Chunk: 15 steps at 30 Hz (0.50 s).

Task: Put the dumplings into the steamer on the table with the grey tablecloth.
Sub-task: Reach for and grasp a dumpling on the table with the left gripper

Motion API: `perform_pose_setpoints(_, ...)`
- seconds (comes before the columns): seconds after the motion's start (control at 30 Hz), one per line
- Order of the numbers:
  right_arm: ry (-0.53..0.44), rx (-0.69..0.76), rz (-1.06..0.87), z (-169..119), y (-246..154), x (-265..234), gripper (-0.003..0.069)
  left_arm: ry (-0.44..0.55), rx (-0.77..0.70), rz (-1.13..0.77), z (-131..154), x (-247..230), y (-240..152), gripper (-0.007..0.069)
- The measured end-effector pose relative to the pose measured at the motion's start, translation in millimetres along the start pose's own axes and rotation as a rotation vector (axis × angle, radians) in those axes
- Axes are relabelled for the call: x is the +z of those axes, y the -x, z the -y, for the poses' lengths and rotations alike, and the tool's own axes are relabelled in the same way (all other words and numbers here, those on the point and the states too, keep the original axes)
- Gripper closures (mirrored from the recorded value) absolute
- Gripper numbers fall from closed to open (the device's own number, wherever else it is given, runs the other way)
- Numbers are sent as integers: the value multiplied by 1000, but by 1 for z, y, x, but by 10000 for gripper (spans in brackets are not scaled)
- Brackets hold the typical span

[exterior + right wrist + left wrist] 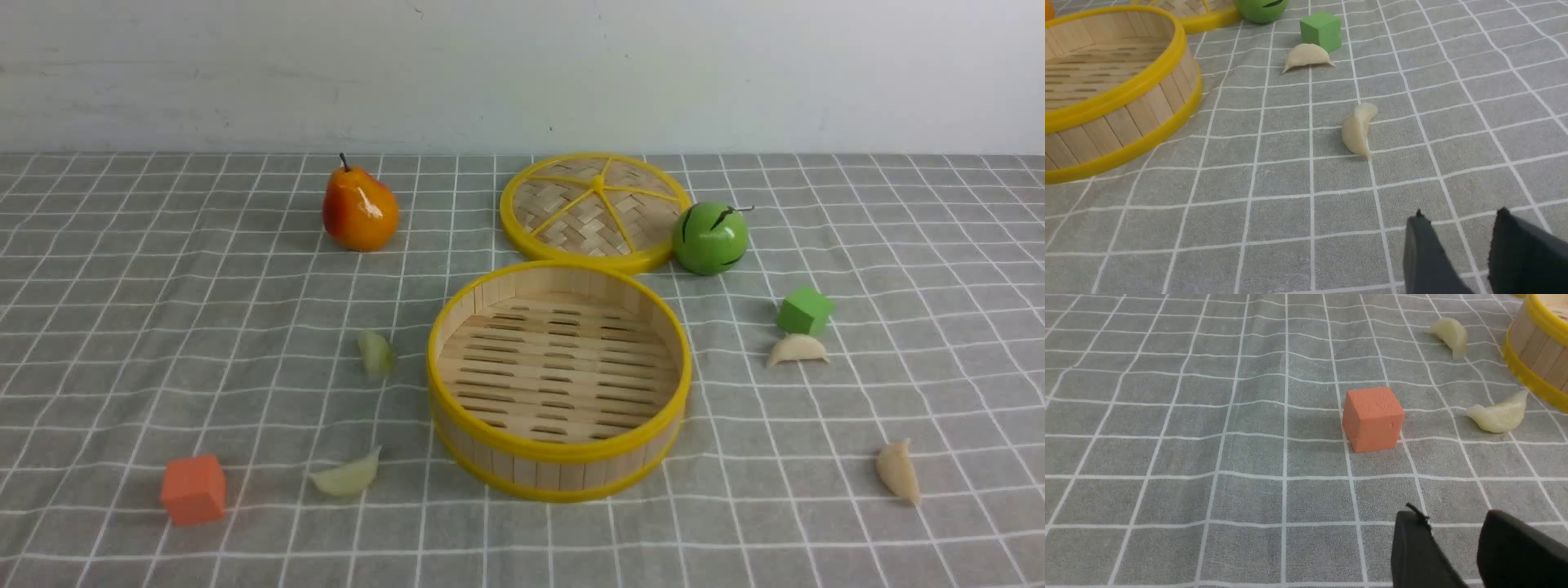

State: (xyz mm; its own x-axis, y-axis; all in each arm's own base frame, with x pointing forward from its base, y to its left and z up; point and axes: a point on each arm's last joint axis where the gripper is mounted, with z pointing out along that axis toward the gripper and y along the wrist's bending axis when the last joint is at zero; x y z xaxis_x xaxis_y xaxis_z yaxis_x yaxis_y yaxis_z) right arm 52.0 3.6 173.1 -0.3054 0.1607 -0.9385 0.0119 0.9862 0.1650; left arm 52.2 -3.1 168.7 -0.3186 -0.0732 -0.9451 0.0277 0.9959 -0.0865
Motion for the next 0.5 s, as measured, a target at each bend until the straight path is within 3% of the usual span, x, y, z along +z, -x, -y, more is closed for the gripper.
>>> perform_pose_setpoints(0.5,0,0,0,0,0,0,419,0,0,0,0,0,0,388)
